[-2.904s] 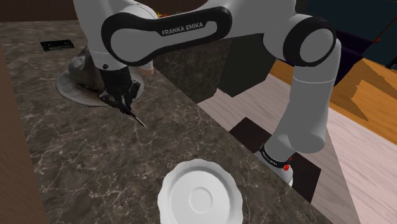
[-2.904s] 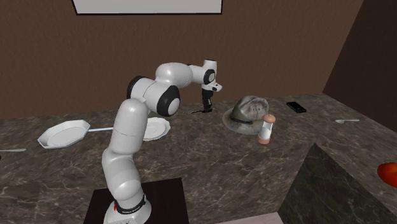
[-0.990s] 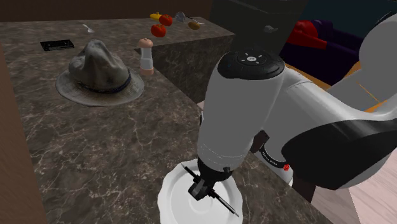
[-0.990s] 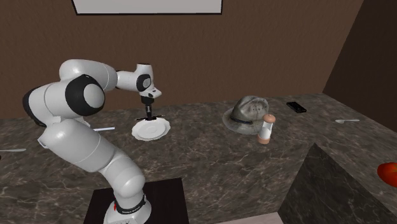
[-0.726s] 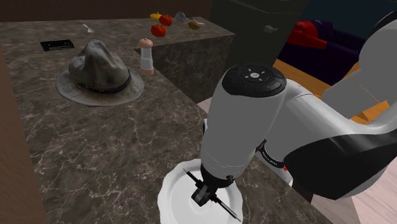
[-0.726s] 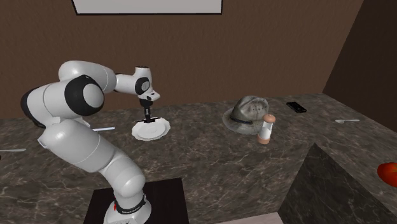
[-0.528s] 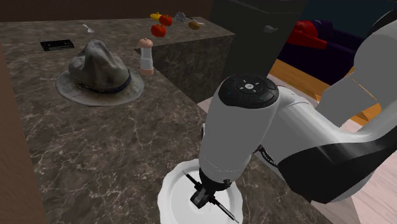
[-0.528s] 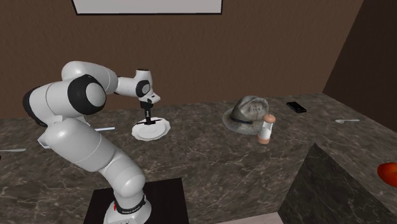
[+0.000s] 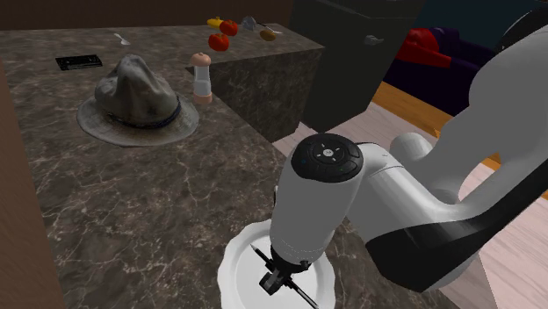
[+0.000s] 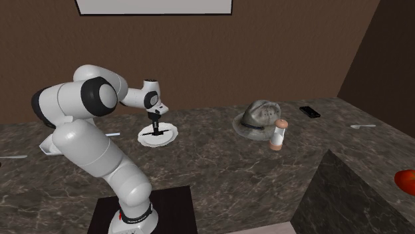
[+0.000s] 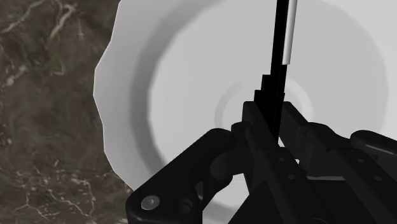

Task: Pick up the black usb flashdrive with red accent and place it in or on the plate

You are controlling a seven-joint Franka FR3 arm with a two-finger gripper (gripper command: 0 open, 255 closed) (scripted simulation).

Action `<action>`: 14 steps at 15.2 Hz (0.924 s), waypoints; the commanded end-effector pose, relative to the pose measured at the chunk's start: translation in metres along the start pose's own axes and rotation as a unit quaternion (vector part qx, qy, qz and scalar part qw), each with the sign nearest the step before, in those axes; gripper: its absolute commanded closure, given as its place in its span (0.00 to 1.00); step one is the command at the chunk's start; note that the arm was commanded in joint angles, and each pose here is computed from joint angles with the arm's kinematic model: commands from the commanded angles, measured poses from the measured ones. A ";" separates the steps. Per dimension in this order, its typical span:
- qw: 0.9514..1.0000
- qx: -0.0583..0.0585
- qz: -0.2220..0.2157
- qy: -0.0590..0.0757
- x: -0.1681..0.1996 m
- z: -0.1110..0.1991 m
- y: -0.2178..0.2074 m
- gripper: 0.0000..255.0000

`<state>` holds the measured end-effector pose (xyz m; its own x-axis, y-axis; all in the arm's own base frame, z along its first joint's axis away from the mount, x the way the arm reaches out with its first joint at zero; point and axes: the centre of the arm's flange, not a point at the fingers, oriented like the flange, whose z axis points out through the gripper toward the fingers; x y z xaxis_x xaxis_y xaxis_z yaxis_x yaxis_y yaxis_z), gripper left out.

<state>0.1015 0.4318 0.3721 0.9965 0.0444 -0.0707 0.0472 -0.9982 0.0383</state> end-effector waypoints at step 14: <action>1.000 0.000 0.000 0.000 0.000 -0.010 0.000 0.00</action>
<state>0.1027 0.4327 0.3749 0.9966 0.0444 -0.0701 0.0471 -0.9982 0.0373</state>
